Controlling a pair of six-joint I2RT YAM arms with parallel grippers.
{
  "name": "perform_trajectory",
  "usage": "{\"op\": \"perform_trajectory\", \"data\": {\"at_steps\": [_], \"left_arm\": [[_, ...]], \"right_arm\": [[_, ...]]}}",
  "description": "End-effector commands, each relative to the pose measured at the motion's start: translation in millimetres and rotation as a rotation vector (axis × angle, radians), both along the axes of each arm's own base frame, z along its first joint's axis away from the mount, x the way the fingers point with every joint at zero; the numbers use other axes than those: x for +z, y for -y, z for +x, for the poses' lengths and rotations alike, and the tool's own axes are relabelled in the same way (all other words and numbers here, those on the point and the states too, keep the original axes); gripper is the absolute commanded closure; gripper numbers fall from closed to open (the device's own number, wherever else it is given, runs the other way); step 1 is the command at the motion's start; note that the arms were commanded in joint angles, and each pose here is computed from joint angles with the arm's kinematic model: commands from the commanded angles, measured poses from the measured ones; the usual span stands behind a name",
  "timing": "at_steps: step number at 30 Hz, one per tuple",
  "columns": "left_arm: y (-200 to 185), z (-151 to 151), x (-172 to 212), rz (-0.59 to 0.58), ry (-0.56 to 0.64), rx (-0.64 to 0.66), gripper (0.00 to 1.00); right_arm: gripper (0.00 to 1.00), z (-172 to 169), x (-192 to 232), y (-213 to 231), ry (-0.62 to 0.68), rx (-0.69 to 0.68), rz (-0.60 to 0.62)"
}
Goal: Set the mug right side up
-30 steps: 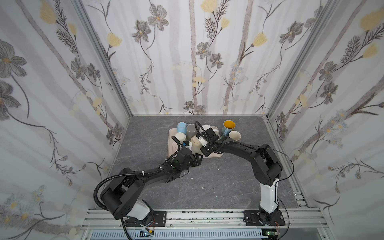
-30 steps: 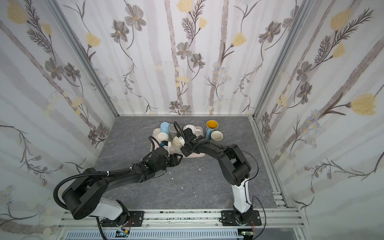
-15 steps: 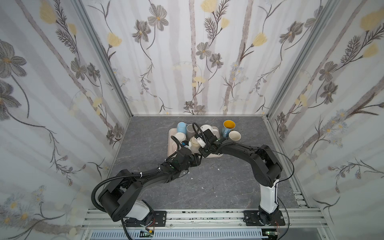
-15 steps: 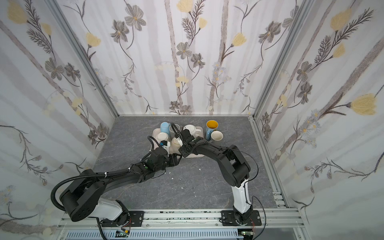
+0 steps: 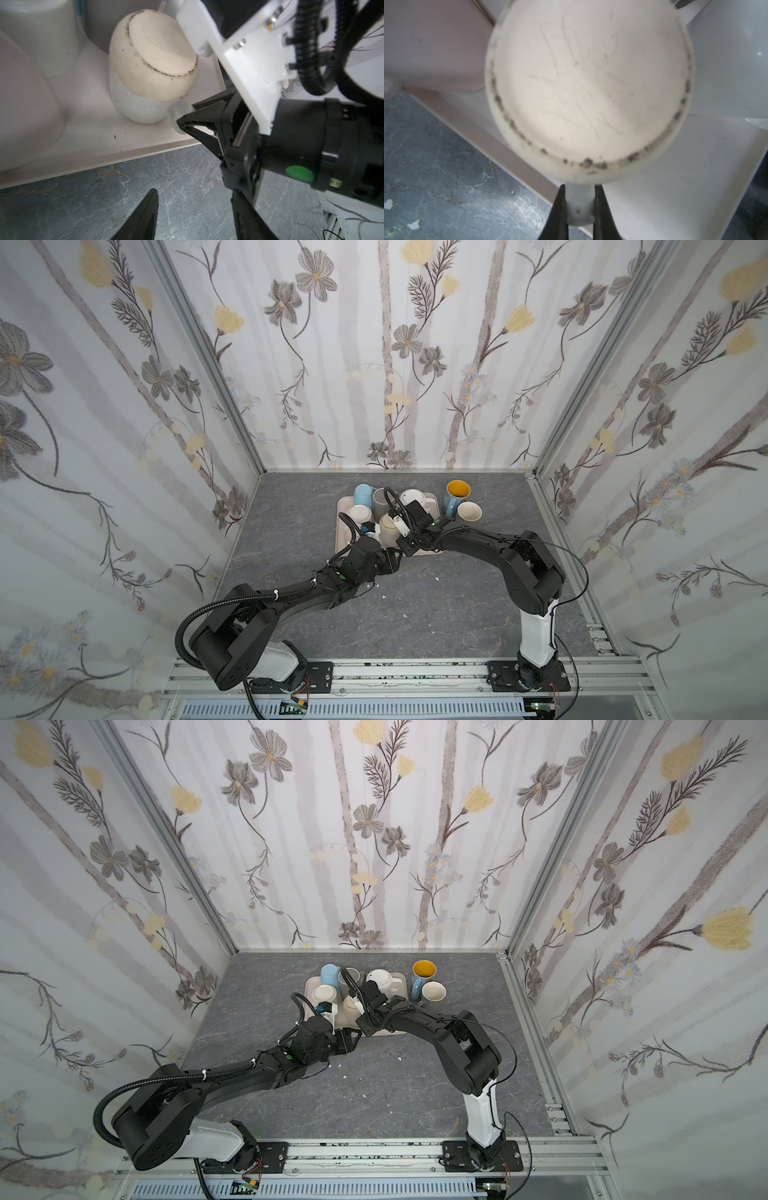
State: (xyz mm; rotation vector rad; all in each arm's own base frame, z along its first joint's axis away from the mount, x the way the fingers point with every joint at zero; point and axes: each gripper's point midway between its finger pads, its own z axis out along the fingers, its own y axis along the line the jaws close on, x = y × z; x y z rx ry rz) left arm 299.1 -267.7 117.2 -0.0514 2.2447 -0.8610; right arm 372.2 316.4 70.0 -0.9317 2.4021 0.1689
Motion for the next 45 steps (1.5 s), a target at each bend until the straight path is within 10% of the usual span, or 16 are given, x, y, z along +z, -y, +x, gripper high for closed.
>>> {"op": "perform_trajectory", "data": {"at_steps": [1, 20, 45], "left_arm": [[-3.1, 2.6, 7.5, -0.006, 0.032, 0.018, 0.44], [-0.5, -9.8, 36.7, -0.206, 0.105, -0.004, 0.4], [18.4, -5.2, 123.6, -0.84, 0.208, -0.13, 0.43]], "right_arm": [[1.0, 9.7, 24.4, 3.4, 0.094, -0.041, 0.043], [1.0, 0.3, 100.9, 17.4, 0.092, -0.225, 0.593], [1.0, -29.5, 202.4, 2.6, -0.075, -0.071, 1.17]]}}
